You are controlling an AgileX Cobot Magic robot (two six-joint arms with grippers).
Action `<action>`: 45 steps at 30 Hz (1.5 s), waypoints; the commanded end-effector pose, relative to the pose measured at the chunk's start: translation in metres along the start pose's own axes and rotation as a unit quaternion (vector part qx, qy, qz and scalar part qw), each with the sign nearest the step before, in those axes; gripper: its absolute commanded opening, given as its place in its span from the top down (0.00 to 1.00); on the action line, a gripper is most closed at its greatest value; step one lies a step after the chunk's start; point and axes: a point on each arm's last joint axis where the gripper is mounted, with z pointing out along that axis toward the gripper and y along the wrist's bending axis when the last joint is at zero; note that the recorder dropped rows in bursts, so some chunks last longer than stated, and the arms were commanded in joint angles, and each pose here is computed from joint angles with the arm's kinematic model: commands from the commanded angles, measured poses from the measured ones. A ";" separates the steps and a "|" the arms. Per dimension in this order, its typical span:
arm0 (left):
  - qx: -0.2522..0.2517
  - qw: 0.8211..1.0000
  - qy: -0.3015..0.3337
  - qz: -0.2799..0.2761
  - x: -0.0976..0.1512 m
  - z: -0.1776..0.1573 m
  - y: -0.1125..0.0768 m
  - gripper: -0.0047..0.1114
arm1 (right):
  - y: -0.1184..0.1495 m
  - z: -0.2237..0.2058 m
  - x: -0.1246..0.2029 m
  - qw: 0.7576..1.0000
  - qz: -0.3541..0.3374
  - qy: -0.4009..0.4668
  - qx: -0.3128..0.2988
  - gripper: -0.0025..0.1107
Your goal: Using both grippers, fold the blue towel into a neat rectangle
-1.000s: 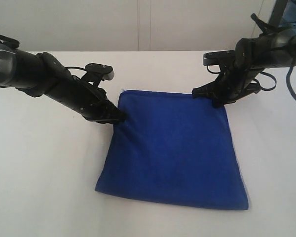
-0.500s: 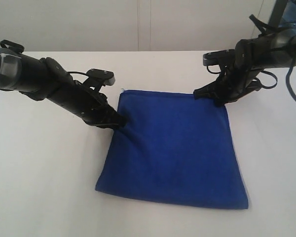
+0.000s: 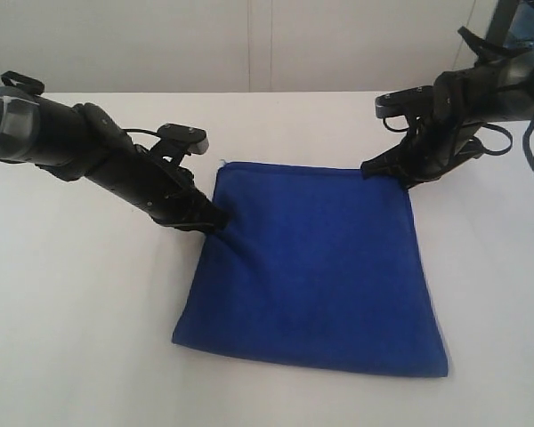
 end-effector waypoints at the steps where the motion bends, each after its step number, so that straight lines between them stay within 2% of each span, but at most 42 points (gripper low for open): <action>1: 0.008 1.000 0.022 0.002 0.008 0.006 0.001 0.96 | -0.005 -0.010 -0.006 1.000 0.004 -0.016 0.004 0.98; 5: 0.009 1.000 0.023 0.002 0.009 0.006 0.001 0.96 | -0.005 -0.032 -0.015 0.998 0.042 -0.047 -0.001 0.98; 8: 0.009 1.000 0.023 0.002 0.009 0.006 0.001 0.96 | 0.003 -0.034 -0.017 0.995 0.076 -0.049 -0.028 0.98; 14: 0.014 1.000 0.027 0.002 0.009 0.006 0.000 0.96 | 0.021 0.005 -0.005 0.998 0.049 -0.027 -0.043 0.98; 21: 0.024 0.999 0.035 0.002 0.011 0.006 -0.002 0.96 | 0.004 0.022 0.009 1.000 0.008 0.020 -0.010 0.98; 29: 0.028 0.999 0.038 0.002 0.011 0.006 -0.003 0.96 | 0.003 0.022 0.008 1.000 0.018 0.010 -0.012 0.98; 31: 0.029 0.999 0.037 0.000 0.010 0.004 -0.004 0.96 | 0.004 0.016 0.003 0.999 0.033 -0.003 -0.019 0.98; 34: 0.029 0.998 0.032 -0.035 0.007 -0.002 -0.006 0.96 | 0.004 0.002 -0.004 0.998 0.053 -0.023 -0.029 0.98; 41: 0.028 0.997 0.022 -0.067 0.002 -0.010 -0.008 0.96 | 0.003 -0.034 -0.014 0.998 0.053 -0.032 -0.031 0.98; 45: 0.025 0.995 0.021 -0.091 0.002 -0.010 -0.008 0.85 | 0.002 -0.050 -0.016 0.997 0.053 -0.047 -0.031 0.98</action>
